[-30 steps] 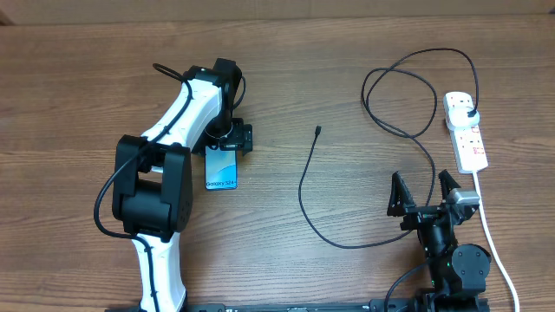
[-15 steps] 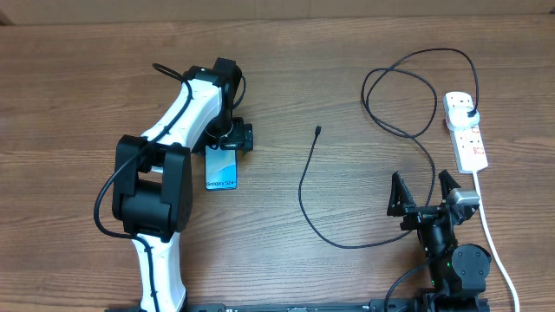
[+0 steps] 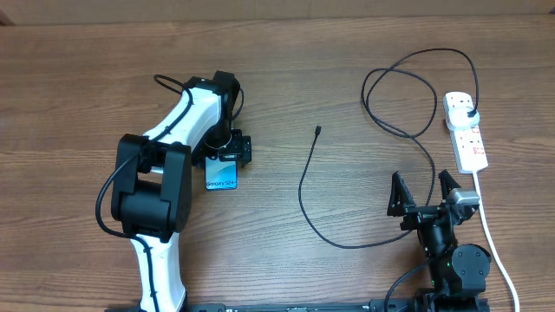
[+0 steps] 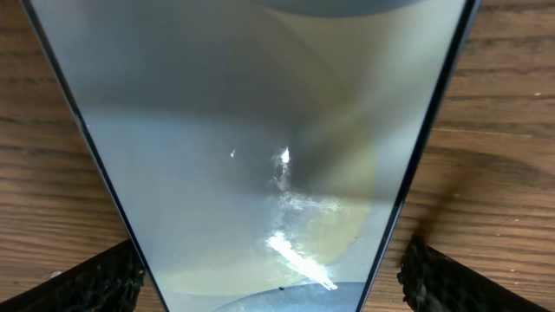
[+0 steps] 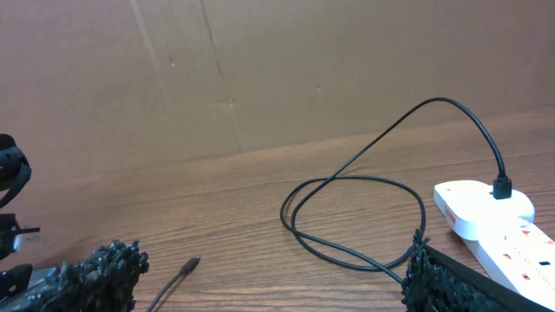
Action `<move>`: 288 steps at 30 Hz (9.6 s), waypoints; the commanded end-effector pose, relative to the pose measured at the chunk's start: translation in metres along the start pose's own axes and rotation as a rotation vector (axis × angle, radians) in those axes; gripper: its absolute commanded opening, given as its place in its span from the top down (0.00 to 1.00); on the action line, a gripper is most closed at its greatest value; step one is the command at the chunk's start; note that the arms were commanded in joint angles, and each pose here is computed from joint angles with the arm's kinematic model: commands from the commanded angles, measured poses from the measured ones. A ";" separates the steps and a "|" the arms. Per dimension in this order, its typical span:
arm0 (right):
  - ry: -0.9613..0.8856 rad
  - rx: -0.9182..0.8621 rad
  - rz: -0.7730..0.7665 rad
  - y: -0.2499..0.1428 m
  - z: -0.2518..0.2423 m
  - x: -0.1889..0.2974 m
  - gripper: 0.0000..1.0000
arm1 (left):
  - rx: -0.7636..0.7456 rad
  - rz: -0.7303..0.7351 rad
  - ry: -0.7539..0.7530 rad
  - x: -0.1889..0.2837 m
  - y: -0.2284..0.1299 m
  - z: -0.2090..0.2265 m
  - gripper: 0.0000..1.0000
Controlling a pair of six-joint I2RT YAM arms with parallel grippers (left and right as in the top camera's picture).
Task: Plug charger to phone and switch on socket
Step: 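Lower the left gripper onto the phone's top edge, then close the left gripper on the phone's top edge, then lift the phone with the left gripper and tilt it upright, then move the right gripper forward toward the held phone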
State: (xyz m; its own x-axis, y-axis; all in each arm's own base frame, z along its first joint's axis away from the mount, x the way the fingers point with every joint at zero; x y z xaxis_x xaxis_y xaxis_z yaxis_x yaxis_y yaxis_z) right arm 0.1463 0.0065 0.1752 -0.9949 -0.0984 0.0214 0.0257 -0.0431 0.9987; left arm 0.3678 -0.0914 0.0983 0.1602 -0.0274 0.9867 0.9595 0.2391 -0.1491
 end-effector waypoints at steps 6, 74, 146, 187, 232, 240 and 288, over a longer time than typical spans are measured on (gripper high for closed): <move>-0.013 0.005 -0.007 -0.002 -0.002 0.000 0.00 | 0.032 0.033 0.002 -0.016 -0.001 0.005 0.03; -0.013 0.005 -0.007 -0.002 -0.002 0.000 0.00 | 0.056 -0.036 -0.029 -0.027 0.007 0.001 0.00; -0.013 0.005 -0.007 -0.002 -0.002 0.000 0.00 | 0.067 -0.032 -0.126 0.059 0.020 -0.013 0.22; -0.013 0.005 -0.007 -0.002 -0.002 0.000 0.00 | 0.356 0.333 -0.524 0.074 0.000 -0.041 0.32; 0.105 -0.001 -0.011 -0.001 0.007 0.001 0.00 | 0.720 0.807 -0.831 0.102 0.005 -0.017 0.32; 0.145 -0.090 0.051 -0.003 0.010 0.000 0.00 | 0.733 0.833 -0.842 0.103 0.005 -0.017 0.33; 0.432 -0.402 0.799 0.106 0.034 -0.051 0.00 | 0.736 0.868 -0.869 0.106 0.004 -0.018 0.32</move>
State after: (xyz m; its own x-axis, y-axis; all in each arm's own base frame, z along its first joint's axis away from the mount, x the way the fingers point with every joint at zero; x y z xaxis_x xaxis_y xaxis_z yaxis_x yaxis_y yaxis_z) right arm 0.1922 0.0347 0.2716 -0.5826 -0.4973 0.6428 0.7836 -0.1339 0.6067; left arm 0.3884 -0.1093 0.1899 0.1996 0.8705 0.4498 0.2699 0.3925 -0.8793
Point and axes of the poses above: each gripper's point midway between its finger pads, its own x axis back along the fingers, its own z axis along the line the jaws close on, y = z × x, the point moved 10 cm from there along x, back along the fingers, and after that the axes turned 9 degrees about x, right-handed, at the moved point
